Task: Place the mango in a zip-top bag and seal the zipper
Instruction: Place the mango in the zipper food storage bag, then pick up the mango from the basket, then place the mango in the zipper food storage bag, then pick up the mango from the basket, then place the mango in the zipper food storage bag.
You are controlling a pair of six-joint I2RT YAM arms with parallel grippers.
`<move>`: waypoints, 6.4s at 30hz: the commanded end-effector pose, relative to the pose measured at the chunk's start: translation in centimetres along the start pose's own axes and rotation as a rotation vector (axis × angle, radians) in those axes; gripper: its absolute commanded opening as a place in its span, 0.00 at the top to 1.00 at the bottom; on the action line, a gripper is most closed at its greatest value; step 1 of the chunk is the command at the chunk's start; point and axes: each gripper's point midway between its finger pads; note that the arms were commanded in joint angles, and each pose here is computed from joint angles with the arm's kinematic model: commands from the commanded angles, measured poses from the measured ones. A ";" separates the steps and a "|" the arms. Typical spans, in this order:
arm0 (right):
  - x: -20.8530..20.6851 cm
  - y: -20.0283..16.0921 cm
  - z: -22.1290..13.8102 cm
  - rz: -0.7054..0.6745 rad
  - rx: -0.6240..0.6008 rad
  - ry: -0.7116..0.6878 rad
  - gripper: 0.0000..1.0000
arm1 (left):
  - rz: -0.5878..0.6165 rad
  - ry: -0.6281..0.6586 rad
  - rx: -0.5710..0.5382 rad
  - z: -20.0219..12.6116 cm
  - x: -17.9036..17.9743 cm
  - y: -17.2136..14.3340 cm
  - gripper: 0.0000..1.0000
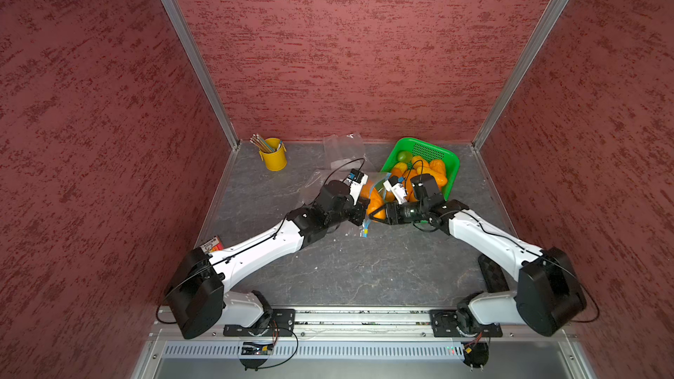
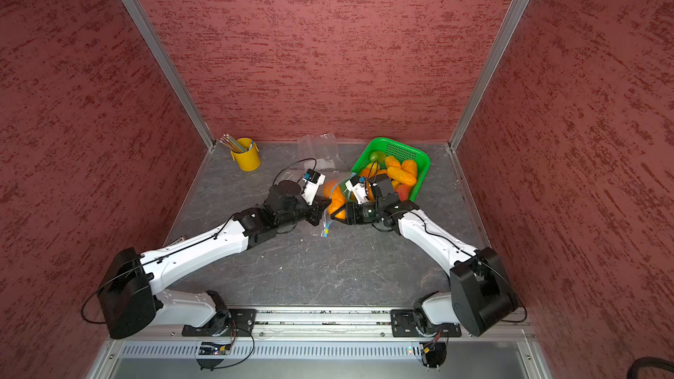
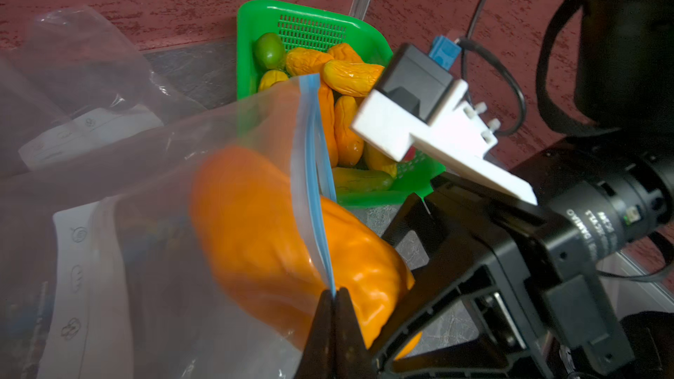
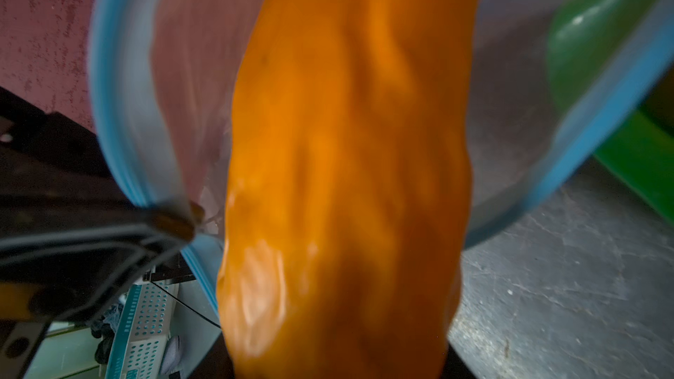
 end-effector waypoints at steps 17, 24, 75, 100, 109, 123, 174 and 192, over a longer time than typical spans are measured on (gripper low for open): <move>5.0 8.8 -2.2 0.079 -0.300 0.111 0.15 | -0.131 -0.145 -0.065 -2.7 -0.3 4.3 1.00; 5.3 9.4 -7.7 -0.106 -0.388 -0.111 0.03 | -0.203 -0.086 -0.100 -4.5 3.3 5.0 1.00; 10.2 12.5 -16.9 -0.229 -1.168 0.238 0.76 | -0.326 -0.024 -0.094 -4.7 5.0 5.0 1.00; 5.6 13.0 -3.4 -0.058 -0.989 0.163 0.43 | -0.361 0.009 -0.147 -6.2 5.6 6.4 1.00; 8.3 14.1 -4.8 -0.152 -0.869 0.034 0.02 | -0.410 0.051 -0.166 -7.0 6.5 7.0 1.00; -14.7 7.0 -11.3 0.275 -0.488 -0.840 0.23 | -0.267 -0.021 -0.165 -9.3 4.9 6.8 1.00; -23.9 5.4 -11.6 0.429 -0.339 -1.185 0.41 | -0.262 -0.233 -0.217 -13.4 4.7 8.4 1.00; 13.7 14.2 -13.1 -0.249 -0.964 0.097 0.76 | -0.287 -0.225 -0.179 -12.2 5.4 7.9 1.00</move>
Point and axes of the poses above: each gripper's point midway between its finger pads, its own z axis out along the fingers, its own x axis along the line the jaws close on, y = z × x, and after that the axes turned 1 degree about -z, right-handed
